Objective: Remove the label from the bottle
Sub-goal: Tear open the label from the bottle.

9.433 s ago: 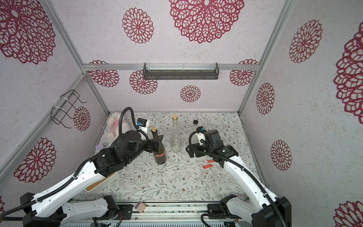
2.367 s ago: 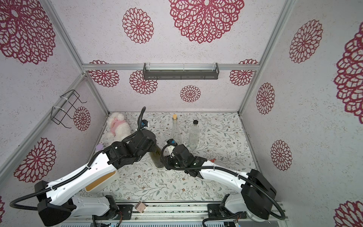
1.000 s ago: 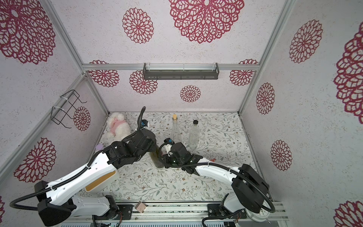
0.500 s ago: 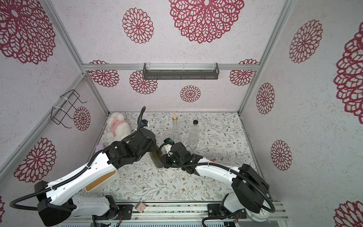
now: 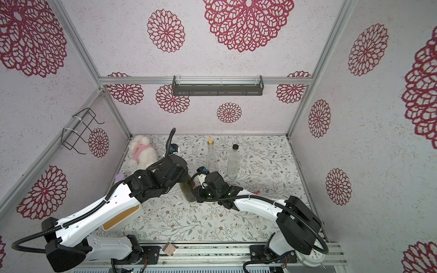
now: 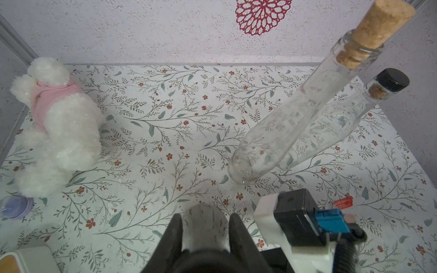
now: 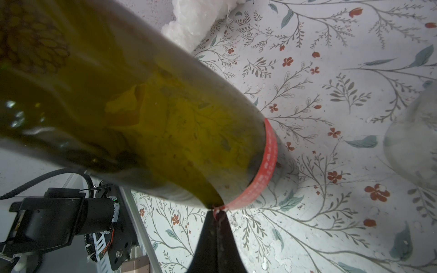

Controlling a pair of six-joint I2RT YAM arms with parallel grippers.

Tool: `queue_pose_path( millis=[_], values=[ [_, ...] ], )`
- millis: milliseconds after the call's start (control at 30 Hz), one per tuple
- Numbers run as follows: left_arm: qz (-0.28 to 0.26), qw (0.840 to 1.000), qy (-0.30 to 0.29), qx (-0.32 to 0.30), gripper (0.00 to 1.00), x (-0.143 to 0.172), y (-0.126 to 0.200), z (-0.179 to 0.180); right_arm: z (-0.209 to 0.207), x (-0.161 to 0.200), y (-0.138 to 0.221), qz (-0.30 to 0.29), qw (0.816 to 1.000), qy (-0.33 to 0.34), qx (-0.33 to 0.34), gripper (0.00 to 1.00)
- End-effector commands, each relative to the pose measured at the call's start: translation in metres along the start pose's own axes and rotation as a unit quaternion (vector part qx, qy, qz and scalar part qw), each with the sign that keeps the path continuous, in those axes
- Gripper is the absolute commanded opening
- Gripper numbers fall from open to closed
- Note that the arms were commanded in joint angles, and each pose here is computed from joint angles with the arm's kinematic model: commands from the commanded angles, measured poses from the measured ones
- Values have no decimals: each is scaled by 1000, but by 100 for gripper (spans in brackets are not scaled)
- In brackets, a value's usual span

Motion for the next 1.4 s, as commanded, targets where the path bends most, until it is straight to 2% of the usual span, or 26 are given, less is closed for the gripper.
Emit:
queue_pose_path(
  millis=[0,733,1033,1367],
  values=[
    [-42,998,38,12,26,-29,11,1,5,-17,11,-33,999,8,-8,0],
    [-20,1000,-3,21,26,-25,12,8,-13,-7,19,1,1000,9,-18,0],
    [-13,999,-33,37,19,-24,13,7,-19,-7,21,14,1000,13,-20,0],
    [-6,997,-49,67,17,-23,10,-2,-32,-2,20,36,999,19,-9,0]
  ],
)
Point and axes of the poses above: each gripper's point midway between its finger pads, its own y axis back along the fingers, its own z axis along the line the jaws close on, x = y × z, the point moved 2 cm from there along y, back along the fingers, and after that the axes turned 10 degrees about -y, right-handed, at the moved point
